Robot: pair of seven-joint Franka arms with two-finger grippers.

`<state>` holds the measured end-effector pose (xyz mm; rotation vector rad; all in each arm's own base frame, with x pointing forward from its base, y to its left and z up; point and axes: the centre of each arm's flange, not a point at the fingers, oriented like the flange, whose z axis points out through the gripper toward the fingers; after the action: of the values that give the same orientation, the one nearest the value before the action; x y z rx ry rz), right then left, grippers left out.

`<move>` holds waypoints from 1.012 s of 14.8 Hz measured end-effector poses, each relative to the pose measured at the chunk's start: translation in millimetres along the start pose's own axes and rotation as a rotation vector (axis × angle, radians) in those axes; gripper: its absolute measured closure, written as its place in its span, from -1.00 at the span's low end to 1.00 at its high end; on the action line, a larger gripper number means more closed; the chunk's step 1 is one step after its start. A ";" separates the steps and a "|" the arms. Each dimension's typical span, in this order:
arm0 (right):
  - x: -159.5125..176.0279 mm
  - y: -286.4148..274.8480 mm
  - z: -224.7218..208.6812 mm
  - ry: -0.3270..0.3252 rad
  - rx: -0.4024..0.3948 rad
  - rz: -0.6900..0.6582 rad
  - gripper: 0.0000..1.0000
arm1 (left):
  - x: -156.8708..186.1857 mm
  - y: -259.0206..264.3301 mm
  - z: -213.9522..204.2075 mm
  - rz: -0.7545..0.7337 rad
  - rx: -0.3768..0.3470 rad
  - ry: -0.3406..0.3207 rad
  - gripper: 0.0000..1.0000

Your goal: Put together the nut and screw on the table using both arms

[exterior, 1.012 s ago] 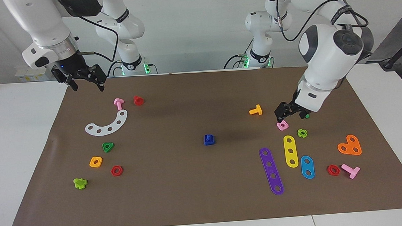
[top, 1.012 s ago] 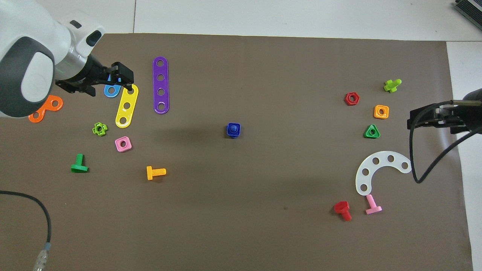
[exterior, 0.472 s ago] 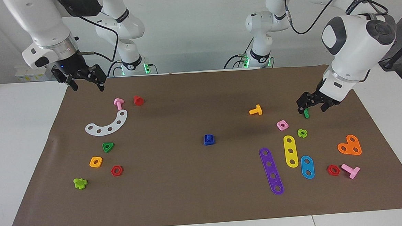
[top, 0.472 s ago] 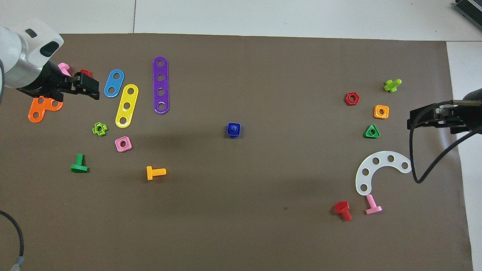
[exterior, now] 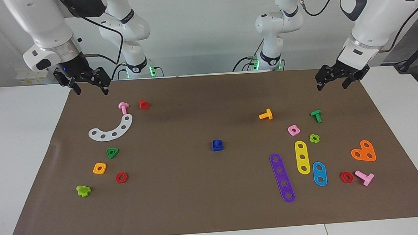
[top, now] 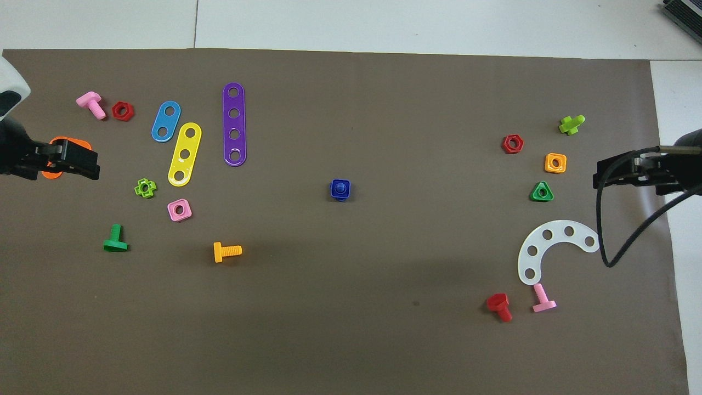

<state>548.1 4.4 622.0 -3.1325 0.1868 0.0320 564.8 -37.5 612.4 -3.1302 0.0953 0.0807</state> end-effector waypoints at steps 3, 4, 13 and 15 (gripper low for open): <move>0.0 0.0 0.0 0.000 0.000 0.000 -1.00 | -9.6 2.3 -6.9 0.004 0.006 -0.001 -0.95; 0.0 0.0 0.0 0.000 0.000 0.000 -1.00 | -11.6 2.4 -6.0 0.004 0.007 -0.004 -0.95; 0.0 0.0 0.0 0.000 0.000 0.000 -1.00 | -16.7 2.5 -5.8 0.003 0.006 -0.006 -0.88; 0.0 0.0 0.0 0.000 0.000 0.000 -1.00 | -16.7 2.4 -5.9 0.003 0.005 -0.006 -0.90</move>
<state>548.1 4.4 622.0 -3.1325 0.1868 0.0320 548.3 -39.0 619.2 -3.1242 0.1001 0.0892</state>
